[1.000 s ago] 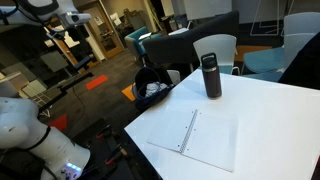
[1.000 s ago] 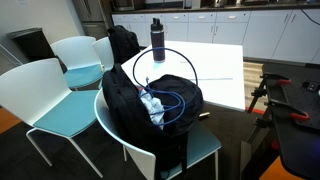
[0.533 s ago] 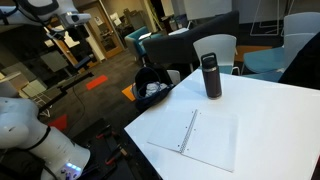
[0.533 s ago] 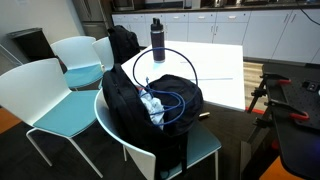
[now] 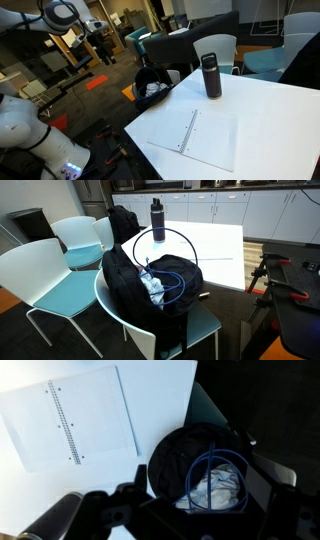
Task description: Pick the cable in the bag and put it on the table
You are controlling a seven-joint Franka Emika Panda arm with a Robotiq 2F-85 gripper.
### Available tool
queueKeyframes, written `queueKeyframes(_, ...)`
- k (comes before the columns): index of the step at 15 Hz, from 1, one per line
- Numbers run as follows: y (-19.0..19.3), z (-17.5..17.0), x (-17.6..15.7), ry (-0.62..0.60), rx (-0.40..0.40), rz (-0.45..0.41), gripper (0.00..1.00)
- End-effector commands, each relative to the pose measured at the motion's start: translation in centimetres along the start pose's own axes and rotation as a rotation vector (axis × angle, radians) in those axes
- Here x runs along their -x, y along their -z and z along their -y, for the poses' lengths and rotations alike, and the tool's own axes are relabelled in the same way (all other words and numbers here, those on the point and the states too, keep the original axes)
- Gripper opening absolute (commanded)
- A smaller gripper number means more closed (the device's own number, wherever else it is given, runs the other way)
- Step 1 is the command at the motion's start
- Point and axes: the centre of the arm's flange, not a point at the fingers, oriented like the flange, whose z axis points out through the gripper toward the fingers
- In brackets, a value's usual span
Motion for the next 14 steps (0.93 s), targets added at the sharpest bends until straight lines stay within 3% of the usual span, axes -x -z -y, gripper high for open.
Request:
queueKeyframes(1,-4.9,-1.4,-4.9,0.199,-0.029,-0.036,1.0)
queueKeyframes(6,-11.5,-4.7,-9.0,0.415,-0.16,-0.164,1.0)
queueKeyframes(9,-14.7,-4.7,-11.0,0.498,-0.285,-0.228,1.0)
queueKeyframes(12,-16.3,-2.6,-11.6,0.55,-0.458,-0.208,1.0)
queueKeyframes(13,-16.1,-2.2,-11.3,0.515,-0.501,-0.144,1.0)
queueKeyframes(14,-16.7,-2.2,-10.4,0.523,-0.428,-0.193,1.0)
